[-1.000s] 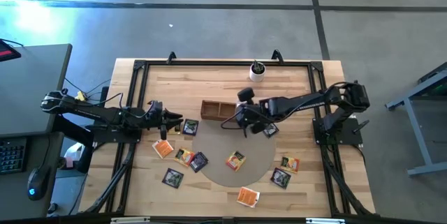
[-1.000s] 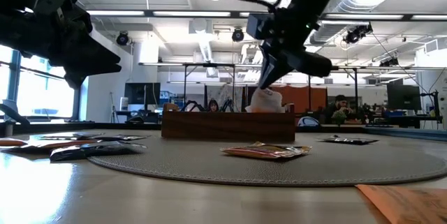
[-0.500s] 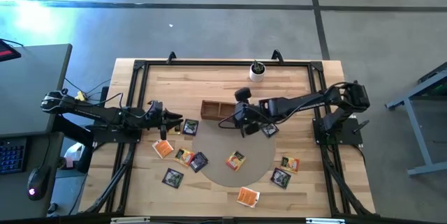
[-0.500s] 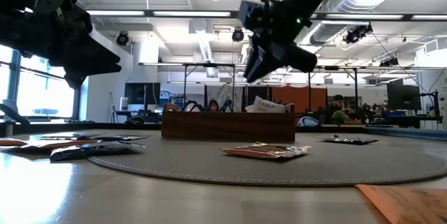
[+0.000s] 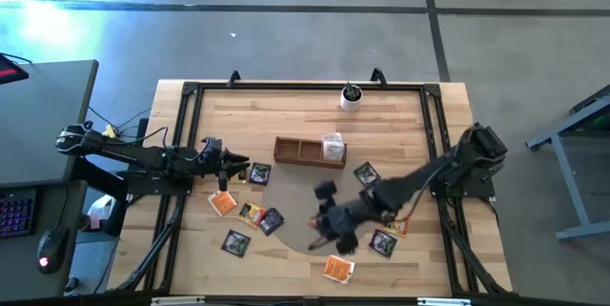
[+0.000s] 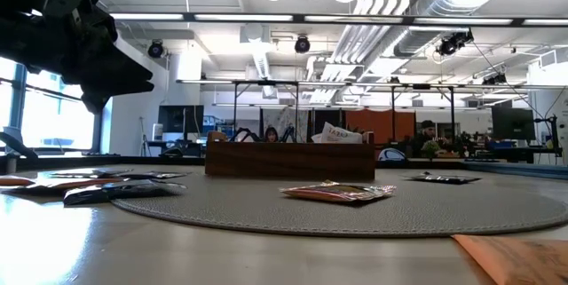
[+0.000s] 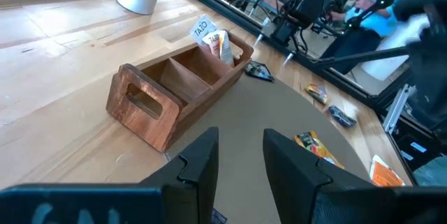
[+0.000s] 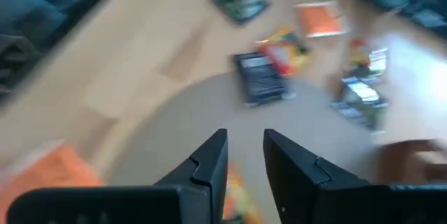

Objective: Pick & Place Tea
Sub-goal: Put the white tea bag into the right section of the wooden organizer

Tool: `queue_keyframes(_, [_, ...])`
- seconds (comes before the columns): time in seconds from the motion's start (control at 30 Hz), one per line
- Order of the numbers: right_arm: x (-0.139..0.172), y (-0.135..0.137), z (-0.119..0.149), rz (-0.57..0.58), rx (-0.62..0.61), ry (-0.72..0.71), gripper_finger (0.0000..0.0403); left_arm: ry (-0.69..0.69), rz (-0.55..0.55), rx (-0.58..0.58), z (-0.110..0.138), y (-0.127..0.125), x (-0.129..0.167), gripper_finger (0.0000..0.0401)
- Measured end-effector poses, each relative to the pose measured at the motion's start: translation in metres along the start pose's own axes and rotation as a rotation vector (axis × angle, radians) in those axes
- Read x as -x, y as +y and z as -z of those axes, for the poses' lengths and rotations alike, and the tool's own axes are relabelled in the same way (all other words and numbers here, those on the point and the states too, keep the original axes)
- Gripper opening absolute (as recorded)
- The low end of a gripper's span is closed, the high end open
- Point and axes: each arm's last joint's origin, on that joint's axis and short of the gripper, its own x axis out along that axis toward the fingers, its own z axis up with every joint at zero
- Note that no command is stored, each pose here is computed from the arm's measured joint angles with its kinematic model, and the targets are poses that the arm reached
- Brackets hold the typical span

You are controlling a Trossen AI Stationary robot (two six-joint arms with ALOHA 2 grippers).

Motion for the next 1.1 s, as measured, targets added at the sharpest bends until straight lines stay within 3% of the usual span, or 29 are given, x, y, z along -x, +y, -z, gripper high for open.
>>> queue_keyframes(0.17, [-0.018,0.046,0.012,-0.086,-0.036,0.085,0.0116,0.009,-0.006,-0.005,0.001,0.001,0.000,0.0112])
queue_keyframes(0.33, [-0.045,0.083,0.032,-0.159,0.102,0.176,0.0141,0.013,-0.008,0.001,0.001,0.001,0.000,0.0112])
queue_keyframes(0.47, [-0.047,0.105,0.047,-0.210,0.182,0.270,0.0156,0.019,-0.011,0.002,0.002,0.001,0.000,0.0112])
queue_keyframes(0.77, [-0.030,0.124,0.063,-0.244,0.307,0.419,0.0147,0.022,-0.012,0.007,0.002,0.001,0.000,0.0112])
queue_keyframes(1.1, [-0.035,0.126,0.069,-0.229,0.414,0.356,0.0142,0.022,-0.013,0.065,0.002,0.001,0.000,0.0112])
